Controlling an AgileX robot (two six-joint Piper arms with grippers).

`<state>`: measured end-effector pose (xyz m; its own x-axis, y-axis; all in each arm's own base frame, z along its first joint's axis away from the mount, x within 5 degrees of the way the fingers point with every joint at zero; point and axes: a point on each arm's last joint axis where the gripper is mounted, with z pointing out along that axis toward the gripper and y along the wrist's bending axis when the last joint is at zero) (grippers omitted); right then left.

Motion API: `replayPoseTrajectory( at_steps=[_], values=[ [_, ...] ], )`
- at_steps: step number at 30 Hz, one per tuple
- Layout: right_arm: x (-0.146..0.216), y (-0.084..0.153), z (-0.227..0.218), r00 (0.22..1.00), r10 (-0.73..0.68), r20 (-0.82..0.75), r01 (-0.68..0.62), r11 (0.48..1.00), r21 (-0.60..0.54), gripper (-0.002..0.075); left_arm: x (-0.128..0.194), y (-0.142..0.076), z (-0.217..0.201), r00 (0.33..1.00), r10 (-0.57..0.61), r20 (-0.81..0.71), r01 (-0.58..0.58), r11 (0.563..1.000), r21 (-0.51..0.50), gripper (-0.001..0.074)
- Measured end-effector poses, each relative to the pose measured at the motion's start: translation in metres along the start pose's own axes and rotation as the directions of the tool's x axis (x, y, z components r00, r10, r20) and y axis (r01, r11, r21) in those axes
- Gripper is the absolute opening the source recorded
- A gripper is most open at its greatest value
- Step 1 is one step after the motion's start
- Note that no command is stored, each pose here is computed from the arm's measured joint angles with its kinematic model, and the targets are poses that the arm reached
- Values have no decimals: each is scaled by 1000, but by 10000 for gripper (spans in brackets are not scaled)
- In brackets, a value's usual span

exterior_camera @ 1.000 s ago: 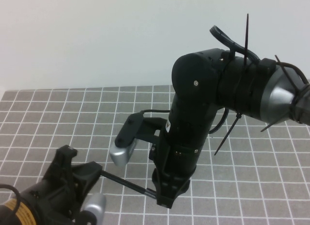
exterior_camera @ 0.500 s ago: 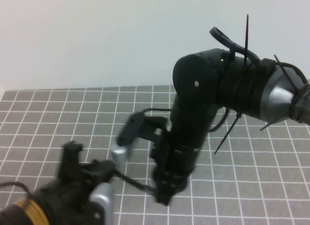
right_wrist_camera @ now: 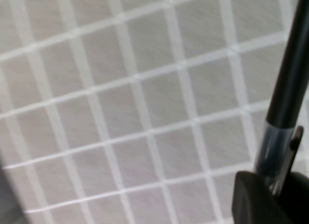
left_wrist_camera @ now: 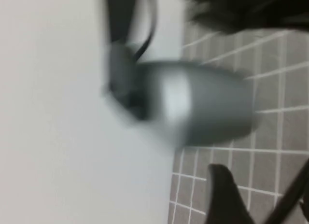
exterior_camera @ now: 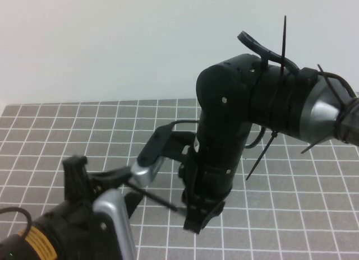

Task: Cap the pen
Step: 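Pick up the pen and its cap, cap the pen, and set it down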

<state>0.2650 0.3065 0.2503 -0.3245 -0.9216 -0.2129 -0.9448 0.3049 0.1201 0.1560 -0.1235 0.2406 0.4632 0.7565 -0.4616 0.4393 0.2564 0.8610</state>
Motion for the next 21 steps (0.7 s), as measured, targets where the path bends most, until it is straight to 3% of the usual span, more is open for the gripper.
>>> replayPoseTrajectory(
  at_steps=[3, 7, 10, 13, 15, 18, 21],
  values=[
    [5, -11, -1, 996, 87, -28, -85, 994, 72, 88, 3, 5, 0, 992, -121, -27, 119, 991, -61, 256],
    [16, -34, -6, 959, 283, -12, -280, 954, 105, 88, 12, 12, -2, 931, -357, -80, 339, 924, -175, 2],
    [27, -53, -11, 901, 434, 12, -432, 895, 106, 88, 21, 14, -4, 854, -506, -120, 468, 848, -249, 0],
    [38, -73, -14, 797, 603, 37, -604, 790, 106, 88, 28, 14, -5, 788, -592, -168, 532, 793, -298, 0],
    [45, -86, -11, 719, 694, 39, -694, 712, 106, 88, 31, 17, -5, 721, -666, -192, 586, 733, -345, 0],
    [52, -98, -1, 636, 771, 25, -768, 630, 110, 88, 35, 21, -6, 586, -780, -220, 667, 618, -417, 0],
    [52, -100, 8, 594, 805, 9, -801, 589, 109, 88, 37, 21, -7, 525, -816, -243, 689, 575, -442, 0]
  ],
)
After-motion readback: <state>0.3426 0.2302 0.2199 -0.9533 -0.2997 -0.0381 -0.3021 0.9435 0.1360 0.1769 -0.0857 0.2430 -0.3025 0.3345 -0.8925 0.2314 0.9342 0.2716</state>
